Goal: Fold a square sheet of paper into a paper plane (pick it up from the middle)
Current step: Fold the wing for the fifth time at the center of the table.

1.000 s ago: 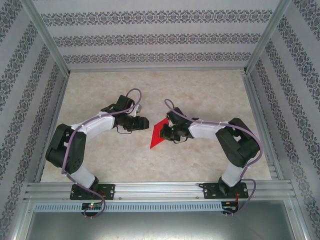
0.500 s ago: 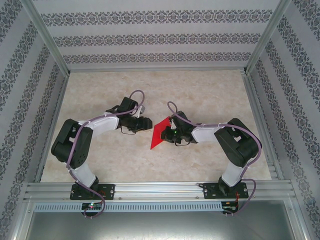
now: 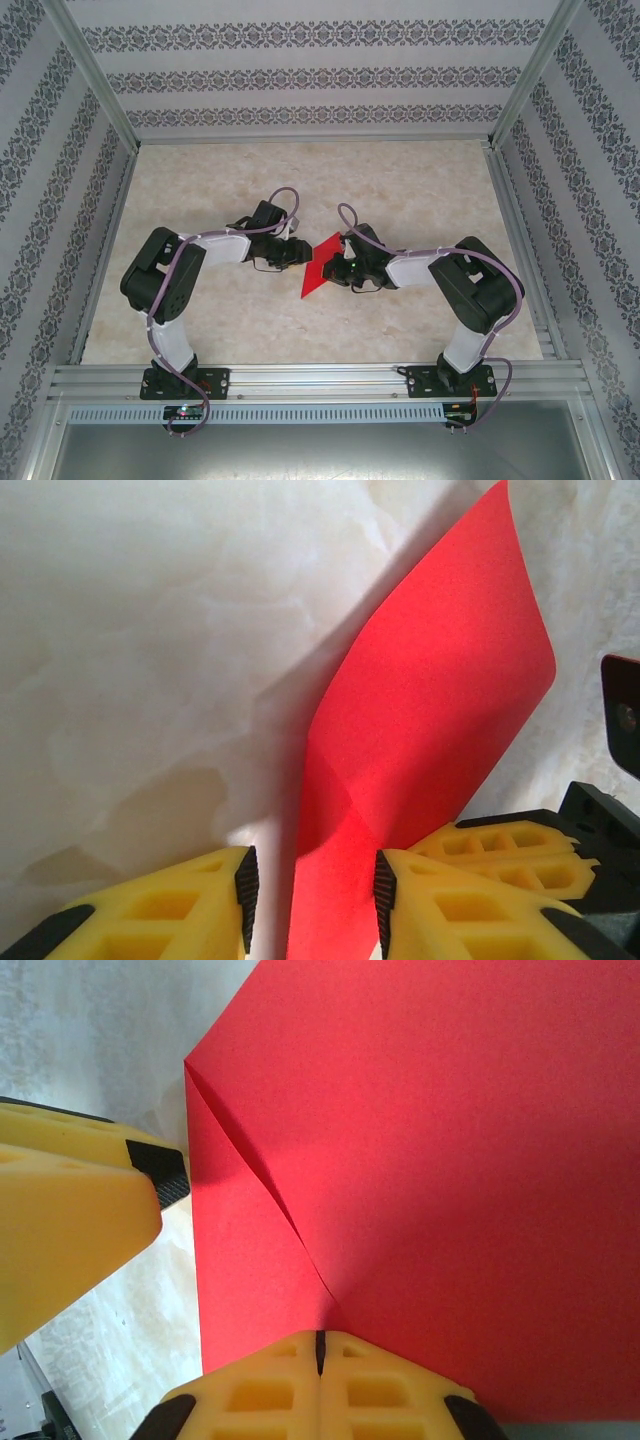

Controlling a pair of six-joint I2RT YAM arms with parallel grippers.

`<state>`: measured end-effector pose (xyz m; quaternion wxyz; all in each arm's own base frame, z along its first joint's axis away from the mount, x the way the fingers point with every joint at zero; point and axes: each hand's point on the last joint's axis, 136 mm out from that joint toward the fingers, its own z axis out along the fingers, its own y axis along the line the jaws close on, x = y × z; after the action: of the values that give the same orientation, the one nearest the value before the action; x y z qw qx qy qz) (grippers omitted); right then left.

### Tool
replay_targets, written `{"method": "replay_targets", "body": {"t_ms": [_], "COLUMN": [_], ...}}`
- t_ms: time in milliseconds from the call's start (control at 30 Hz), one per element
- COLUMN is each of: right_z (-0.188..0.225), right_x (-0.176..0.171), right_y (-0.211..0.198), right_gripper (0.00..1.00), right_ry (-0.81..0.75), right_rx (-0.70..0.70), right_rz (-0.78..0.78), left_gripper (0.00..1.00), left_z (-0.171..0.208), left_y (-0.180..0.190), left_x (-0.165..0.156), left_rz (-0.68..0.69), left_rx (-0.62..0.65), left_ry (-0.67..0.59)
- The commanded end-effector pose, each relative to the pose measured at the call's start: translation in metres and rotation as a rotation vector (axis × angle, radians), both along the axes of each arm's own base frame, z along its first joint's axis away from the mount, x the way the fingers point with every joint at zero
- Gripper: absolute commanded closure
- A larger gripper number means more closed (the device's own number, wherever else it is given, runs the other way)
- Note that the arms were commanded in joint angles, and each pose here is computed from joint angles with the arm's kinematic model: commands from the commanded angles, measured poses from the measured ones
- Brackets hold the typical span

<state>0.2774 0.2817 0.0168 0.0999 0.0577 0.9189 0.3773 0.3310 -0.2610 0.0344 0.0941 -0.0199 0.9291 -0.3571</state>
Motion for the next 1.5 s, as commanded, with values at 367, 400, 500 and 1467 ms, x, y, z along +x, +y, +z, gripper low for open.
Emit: {"method": "replay_targets", "body": {"t_ms": [367, 400, 500, 1467], "right_z": [-0.007, -0.008, -0.006, -0.012], "right_x": [-0.002, -0.002, 0.000, -0.002], "right_y": [-0.014, -0.015, -0.015, -0.021], "right_gripper": [0.95, 0.95, 0.95, 0.95], "right_ry": [0.023, 0.024, 0.020, 0.029], "right_rx": [-0.016, -0.016, -0.013, -0.030], "right_rz": [-0.025, -0.026, -0.031, -0.040], "left_gripper": [0.81, 0.82, 0.85, 0.89], "left_z": [0.013, 0.015, 0.014, 0.007], "left_y": [-0.025, -0.025, -0.025, -0.043], "left_x": [0.003, 0.003, 0.000, -0.011], "left_rz": [-0.074, -0.076, -0.099, -0.236], "left_rx": [-0.038, -0.033, -0.005, 0.063], "left_ry": [-0.033, -0.038, -0.043, -0.100]}}
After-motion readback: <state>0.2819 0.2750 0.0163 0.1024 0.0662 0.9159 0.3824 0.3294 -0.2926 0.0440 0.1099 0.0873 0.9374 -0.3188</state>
